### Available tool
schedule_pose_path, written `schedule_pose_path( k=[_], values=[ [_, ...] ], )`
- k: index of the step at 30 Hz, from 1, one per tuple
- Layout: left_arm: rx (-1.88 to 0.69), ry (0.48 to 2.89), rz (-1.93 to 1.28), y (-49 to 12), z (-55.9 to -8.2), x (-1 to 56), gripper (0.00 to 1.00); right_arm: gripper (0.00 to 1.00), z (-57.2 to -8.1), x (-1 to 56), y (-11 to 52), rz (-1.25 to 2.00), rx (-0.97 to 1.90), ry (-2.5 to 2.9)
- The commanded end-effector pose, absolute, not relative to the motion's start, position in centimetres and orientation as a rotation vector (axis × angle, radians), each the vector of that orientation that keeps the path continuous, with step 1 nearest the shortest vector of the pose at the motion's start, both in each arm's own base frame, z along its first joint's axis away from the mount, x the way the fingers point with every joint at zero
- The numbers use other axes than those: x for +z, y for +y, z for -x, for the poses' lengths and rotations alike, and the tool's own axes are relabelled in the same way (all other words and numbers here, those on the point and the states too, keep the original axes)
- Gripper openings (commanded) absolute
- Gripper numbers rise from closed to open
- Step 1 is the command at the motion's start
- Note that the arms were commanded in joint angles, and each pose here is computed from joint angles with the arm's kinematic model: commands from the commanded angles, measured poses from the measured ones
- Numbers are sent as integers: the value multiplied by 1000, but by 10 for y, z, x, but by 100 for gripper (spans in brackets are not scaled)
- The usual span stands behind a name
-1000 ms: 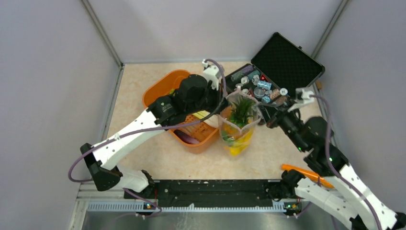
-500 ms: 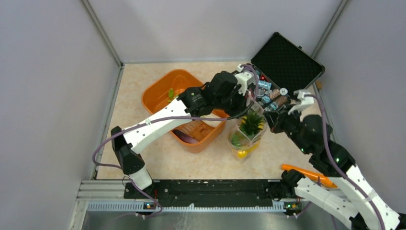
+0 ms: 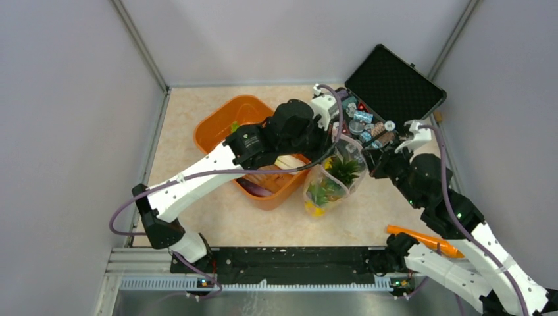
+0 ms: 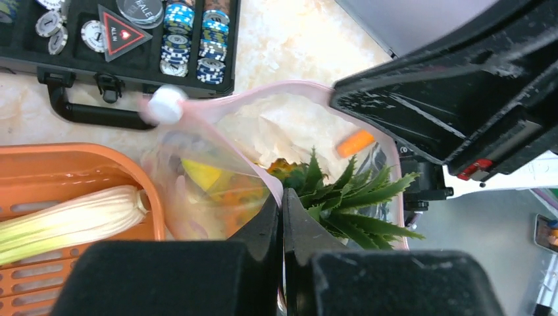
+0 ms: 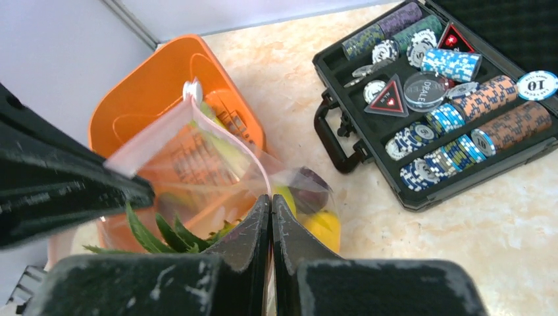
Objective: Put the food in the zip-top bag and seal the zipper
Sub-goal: Adjust the zipper food storage bag at the center of the board.
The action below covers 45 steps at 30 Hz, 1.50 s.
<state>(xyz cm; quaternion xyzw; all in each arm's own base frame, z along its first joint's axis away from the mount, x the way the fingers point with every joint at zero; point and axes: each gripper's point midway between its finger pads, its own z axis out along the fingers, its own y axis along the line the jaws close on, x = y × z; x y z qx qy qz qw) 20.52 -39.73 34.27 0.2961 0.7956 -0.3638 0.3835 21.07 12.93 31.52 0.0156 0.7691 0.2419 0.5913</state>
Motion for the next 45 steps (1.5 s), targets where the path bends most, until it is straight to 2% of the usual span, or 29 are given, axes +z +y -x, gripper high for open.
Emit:
schedule_pose_path(
  k=[1,4,7,15,16,17,19,20,21,22,25,31,37,40,45],
  values=[
    [-929,1877,-741,-406,-200,385,0,0,-205,355,126,-60,645,1643],
    [-810,1983,-668,-399,-229,347,0,0,-193,372,135,-4,776,1472],
    [-800,2025,-675,-407,-230,329,0,0,-183,375,152,78,863,1459],
    [-616,1968,-540,-379,-256,340,0,0,-186,371,149,-3,880,1511],
    [-638,1954,-551,-380,-254,343,16,0,-189,368,148,-22,872,1524],
    [-668,1944,-565,-382,-251,344,24,0,-191,363,149,-33,865,1539],
    [-717,1932,-570,-383,-246,345,26,0,-195,356,151,-45,859,1561],
    [-734,1928,-561,-383,-244,346,39,0,-198,350,152,-57,852,1582],
    [-740,1931,-555,-380,-243,344,62,0,-200,344,152,-68,841,1605],
    [-735,1932,-539,-376,-242,343,72,0,-203,339,152,-80,825,1628],
    [-716,1924,-487,-358,-240,345,78,0,-210,331,151,-109,790,1663],
    [-855,1814,-475,-329,-210,373,83,0,-218,329,158,-87,764,1687],
    [-1159,1697,-681,-349,-157,398,77,0,-219,331,165,-72,794,1675],
    [-1130,1803,-772,-363,-151,375,75,0,-218,335,165,-67,800,1662],
    [-1053,1863,-896,-393,-144,349,78,0,-217,339,164,-63,798,1658]
  ],
)
